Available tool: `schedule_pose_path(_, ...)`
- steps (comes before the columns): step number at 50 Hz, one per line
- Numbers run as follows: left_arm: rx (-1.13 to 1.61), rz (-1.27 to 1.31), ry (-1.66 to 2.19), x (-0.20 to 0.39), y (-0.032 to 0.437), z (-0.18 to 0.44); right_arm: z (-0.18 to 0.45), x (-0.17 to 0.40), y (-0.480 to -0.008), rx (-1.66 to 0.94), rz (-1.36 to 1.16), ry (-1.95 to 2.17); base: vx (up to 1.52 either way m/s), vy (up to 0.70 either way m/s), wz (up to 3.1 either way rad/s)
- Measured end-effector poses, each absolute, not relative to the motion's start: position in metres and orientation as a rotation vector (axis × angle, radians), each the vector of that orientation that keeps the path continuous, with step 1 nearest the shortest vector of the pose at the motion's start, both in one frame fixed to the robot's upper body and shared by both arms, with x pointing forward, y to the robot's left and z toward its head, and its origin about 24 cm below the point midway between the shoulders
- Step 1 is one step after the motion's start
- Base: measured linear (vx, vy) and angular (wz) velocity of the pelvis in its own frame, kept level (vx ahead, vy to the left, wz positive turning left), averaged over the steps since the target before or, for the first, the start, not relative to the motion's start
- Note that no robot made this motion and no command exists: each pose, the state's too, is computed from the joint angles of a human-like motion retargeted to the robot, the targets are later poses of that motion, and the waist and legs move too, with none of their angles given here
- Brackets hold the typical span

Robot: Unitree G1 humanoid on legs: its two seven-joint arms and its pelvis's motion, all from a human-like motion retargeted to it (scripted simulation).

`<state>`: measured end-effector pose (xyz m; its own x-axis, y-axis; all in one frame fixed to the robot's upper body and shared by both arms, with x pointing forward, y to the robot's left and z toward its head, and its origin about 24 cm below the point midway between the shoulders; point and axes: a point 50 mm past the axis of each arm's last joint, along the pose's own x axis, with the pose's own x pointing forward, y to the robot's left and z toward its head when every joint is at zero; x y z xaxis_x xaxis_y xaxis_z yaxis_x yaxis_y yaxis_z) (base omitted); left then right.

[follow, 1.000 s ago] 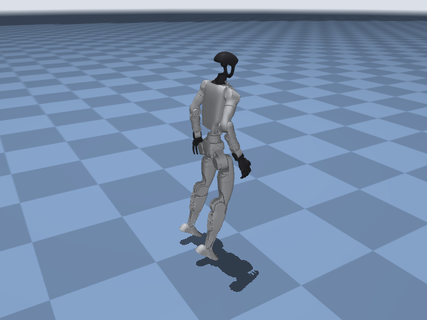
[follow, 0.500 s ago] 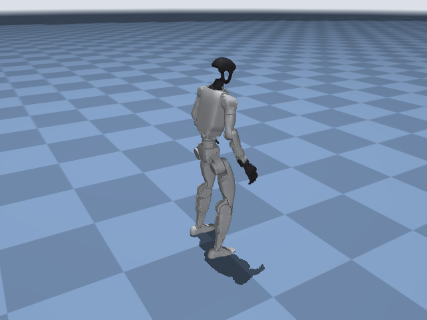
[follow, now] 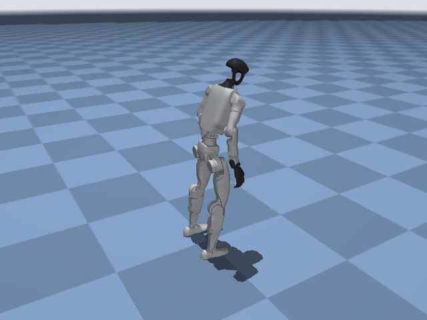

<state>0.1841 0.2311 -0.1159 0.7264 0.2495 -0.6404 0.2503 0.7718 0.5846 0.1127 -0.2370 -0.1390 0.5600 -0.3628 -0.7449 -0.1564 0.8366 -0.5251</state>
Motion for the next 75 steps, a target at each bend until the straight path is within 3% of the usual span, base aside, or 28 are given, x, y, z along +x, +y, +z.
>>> schedule_pose_path(10,0.706,0.031,0.701,0.206,0.231,-0.099,-0.11,0.173,-0.234,-0.729,0.017,0.783,0.15,0.03,0.07)
schedule_pose_path(15,0.733,0.085,0.991,0.119,0.254,-0.135,-0.099,0.125,-0.253,-0.551,-0.07,0.789,0.91,0.09,0.06)
schedule_pose_path(23,0.499,0.244,1.213,0.034,0.262,-0.15,-0.124,0.06,-0.276,-0.597,-0.046,1.086,0.83,0.03,0.07)
schedule_pose_path(30,0.579,0.306,1.154,0.067,0.277,-0.144,-0.119,0.1,-0.289,-0.676,-0.075,1.025,0.54,0.04,0.17)
schedule_pose_path(38,0.615,0.268,0.958,0.149,0.274,-0.122,-0.064,0.21,-0.296,-0.833,-0.155,0.68,0.35,0.03,-0.02)
schedule_pose_path(43,0.71,0.15,0.891,0.166,0.253,-0.122,-0.072,0.205,-0.272,-0.708,-0.153,0.65,0.28,0.05,0.1)
schedule_pose_path(50,0.458,0.135,0.705,0.18,0.236,-0.103,-0.092,0.185,-0.258,-0.614,-0.139,0.716,0.13,0.02,-0.12)
schedule_pose_path(60,0.724,-0.05,0.711,0.196,0.231,-0.105,-0.113,0.16,-0.258,-0.729,0.026,0.85,0.02,0.01,-0.11)
schedule_pose_path(75,0.673,-0.039,0.789,0.165,0.238,-0.117,-0.138,0.096,-0.266,-0.733,0.012,1.063,0.09,0.0,-0.05)
